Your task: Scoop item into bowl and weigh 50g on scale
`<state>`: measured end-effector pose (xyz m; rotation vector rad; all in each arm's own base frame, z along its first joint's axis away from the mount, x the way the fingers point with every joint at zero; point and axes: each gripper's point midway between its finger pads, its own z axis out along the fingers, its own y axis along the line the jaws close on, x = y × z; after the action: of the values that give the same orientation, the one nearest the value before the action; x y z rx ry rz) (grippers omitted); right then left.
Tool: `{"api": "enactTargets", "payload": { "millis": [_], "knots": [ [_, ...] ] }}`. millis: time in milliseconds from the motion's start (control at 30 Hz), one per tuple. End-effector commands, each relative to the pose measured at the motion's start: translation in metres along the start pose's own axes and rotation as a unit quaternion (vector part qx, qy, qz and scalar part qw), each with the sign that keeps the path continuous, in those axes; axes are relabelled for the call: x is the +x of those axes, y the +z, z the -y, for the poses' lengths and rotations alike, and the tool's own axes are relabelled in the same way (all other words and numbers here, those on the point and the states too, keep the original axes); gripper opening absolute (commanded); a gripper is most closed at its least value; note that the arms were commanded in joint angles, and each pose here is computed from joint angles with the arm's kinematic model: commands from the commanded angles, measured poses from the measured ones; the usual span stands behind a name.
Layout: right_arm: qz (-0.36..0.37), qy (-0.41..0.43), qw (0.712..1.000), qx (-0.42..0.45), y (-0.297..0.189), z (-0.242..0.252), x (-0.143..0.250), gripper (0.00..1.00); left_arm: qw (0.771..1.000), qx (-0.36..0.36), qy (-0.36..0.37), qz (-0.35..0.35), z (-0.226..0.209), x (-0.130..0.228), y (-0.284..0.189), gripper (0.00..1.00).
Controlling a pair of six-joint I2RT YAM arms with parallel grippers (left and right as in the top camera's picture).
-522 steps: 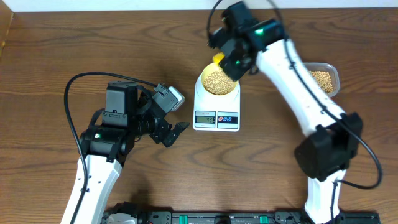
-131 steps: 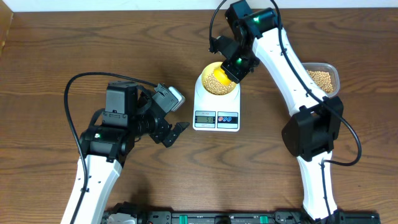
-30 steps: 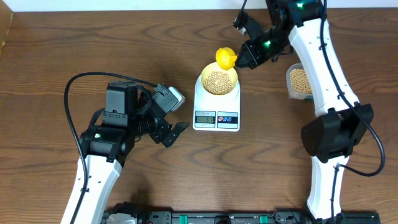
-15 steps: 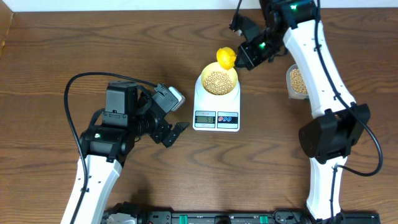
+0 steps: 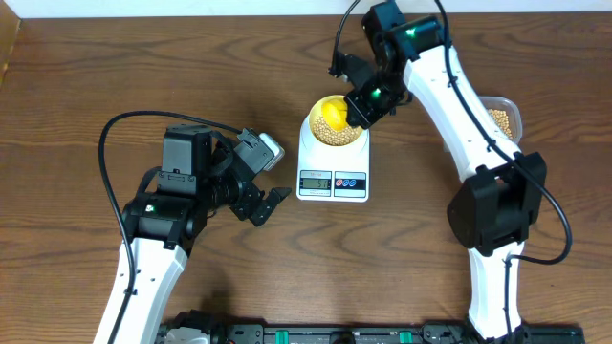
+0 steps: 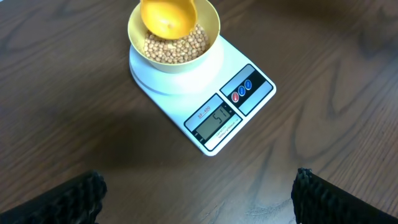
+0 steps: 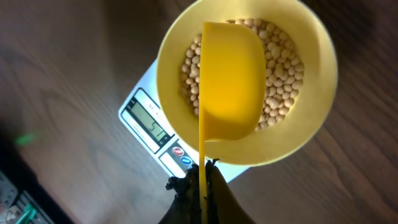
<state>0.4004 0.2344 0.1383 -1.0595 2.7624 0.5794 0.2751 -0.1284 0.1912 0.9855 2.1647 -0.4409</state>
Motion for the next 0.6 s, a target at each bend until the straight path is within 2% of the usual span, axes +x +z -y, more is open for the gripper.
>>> {"api": "enactTargets", "payload": {
  "millis": [0,567],
  "knots": [
    [-0.012,-0.002,1.0,0.014,0.007,-0.002,0.004,0.01,1.0,0.003,0.004,0.0,0.001,0.001,0.0,0.98],
    [-0.012,-0.003,0.999,0.03,0.025,0.006,0.004,0.01,1.0,0.003,0.004,0.001,0.0,0.001,0.0,0.97]
  ]
}}
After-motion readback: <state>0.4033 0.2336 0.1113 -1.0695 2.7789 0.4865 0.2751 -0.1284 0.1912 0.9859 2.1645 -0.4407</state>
